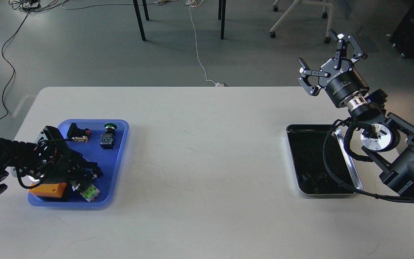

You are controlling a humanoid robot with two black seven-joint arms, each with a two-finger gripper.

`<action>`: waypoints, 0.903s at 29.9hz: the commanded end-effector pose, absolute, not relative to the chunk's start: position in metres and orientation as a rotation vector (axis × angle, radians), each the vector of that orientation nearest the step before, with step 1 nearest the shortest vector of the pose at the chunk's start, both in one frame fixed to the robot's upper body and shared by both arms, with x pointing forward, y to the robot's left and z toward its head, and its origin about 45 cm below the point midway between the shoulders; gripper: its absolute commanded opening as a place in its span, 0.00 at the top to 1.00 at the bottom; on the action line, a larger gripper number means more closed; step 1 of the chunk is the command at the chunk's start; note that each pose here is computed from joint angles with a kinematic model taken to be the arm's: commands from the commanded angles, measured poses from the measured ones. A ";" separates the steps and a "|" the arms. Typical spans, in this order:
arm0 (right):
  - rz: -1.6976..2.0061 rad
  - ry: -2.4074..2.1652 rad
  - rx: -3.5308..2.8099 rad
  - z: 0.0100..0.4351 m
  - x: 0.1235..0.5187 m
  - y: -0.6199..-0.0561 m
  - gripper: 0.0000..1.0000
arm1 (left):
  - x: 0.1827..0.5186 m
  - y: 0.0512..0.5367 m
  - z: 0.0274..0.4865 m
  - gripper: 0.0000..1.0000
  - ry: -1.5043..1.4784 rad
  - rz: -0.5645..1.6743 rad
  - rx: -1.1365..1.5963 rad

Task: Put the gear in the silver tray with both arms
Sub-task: 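Reach the left gripper into the blue tray and grasp another black gear, then lift the gear and carry it with the left gripper to mid-table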

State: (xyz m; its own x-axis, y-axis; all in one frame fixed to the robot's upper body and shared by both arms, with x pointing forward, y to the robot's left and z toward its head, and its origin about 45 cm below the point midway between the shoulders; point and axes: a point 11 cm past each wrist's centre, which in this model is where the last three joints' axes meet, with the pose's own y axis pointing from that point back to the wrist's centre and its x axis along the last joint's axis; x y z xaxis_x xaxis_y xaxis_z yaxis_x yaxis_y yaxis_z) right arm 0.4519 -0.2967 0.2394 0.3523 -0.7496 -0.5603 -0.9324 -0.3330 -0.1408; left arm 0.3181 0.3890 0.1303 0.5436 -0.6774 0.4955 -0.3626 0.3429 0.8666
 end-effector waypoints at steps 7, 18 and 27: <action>0.559 1.466 -2.180 0.240 0.452 -0.297 0.01 | 0.319 0.389 0.131 0.82 -1.040 -0.254 1.262; 0.558 1.463 -2.181 0.241 0.452 -0.296 0.01 | 0.354 0.383 0.178 0.84 -1.149 -0.189 1.271; 0.555 1.465 -2.180 0.241 0.452 -0.297 0.01 | 0.386 0.322 0.236 0.84 -1.275 -0.196 1.189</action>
State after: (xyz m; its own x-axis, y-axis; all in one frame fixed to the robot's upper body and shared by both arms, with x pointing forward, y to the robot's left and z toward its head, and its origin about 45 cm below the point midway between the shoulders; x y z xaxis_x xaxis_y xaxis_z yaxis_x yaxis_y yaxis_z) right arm 0.4523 -0.2959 0.2410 0.3558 -0.7475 -0.5609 -0.9312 -0.3343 -0.1452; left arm 0.3789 0.3472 0.2199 0.4046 -0.6835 0.6075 -0.4798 0.4068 0.7773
